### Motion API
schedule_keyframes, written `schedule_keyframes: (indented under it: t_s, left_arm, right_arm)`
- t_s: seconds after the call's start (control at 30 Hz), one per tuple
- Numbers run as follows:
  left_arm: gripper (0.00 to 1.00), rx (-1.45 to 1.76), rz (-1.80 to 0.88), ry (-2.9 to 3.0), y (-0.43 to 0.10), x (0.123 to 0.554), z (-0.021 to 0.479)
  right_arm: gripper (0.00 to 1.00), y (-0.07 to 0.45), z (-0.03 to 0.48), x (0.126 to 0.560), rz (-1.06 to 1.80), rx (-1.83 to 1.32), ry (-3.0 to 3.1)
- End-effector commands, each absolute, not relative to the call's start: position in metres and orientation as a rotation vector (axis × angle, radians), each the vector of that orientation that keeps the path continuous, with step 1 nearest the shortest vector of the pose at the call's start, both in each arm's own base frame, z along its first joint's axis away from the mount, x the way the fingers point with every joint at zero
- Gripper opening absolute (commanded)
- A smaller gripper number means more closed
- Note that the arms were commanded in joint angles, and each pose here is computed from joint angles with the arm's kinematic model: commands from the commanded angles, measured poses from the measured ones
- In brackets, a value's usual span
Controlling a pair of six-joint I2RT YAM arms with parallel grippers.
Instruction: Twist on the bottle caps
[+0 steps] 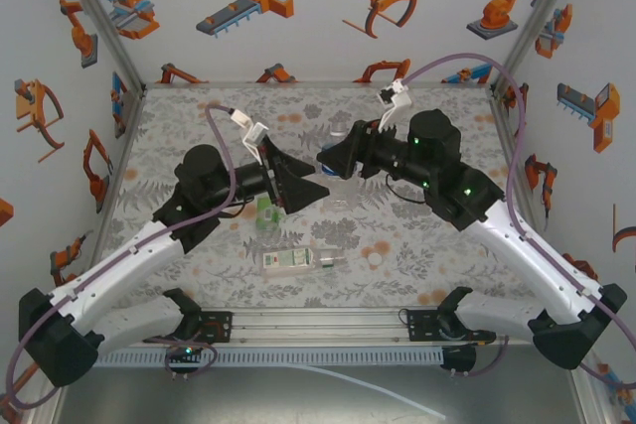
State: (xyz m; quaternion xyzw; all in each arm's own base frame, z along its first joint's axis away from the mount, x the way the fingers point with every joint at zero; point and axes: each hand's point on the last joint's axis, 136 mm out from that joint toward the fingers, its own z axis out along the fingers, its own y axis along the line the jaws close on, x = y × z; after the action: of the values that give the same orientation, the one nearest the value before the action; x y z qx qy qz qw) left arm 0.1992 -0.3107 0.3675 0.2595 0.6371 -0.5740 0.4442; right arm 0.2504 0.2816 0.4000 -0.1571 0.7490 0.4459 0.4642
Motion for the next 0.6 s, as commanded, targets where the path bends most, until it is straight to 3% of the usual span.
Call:
schedule_keyframes:
  t_s: [0.0,0.13,0.57]
  left_arm:
    - [0.98,0.646,-1.460,1.491,-0.323,0.194,0.394]
    - [0.97,0.645,-1.454,1.503,-0.335,0.195,0.395]
    - [0.79,0.676,-1.502,1.488,-0.344,0.188,0.391]
  right_arm:
    - [0.35,0.284,0.442,0.241,1.166,-0.378,1.710]
    - [0.35,0.285,0.450,0.237,1.169,-0.375,1.688]
    - [0.34,0.283,0.460,0.229,1.175,-0.357,1.629]
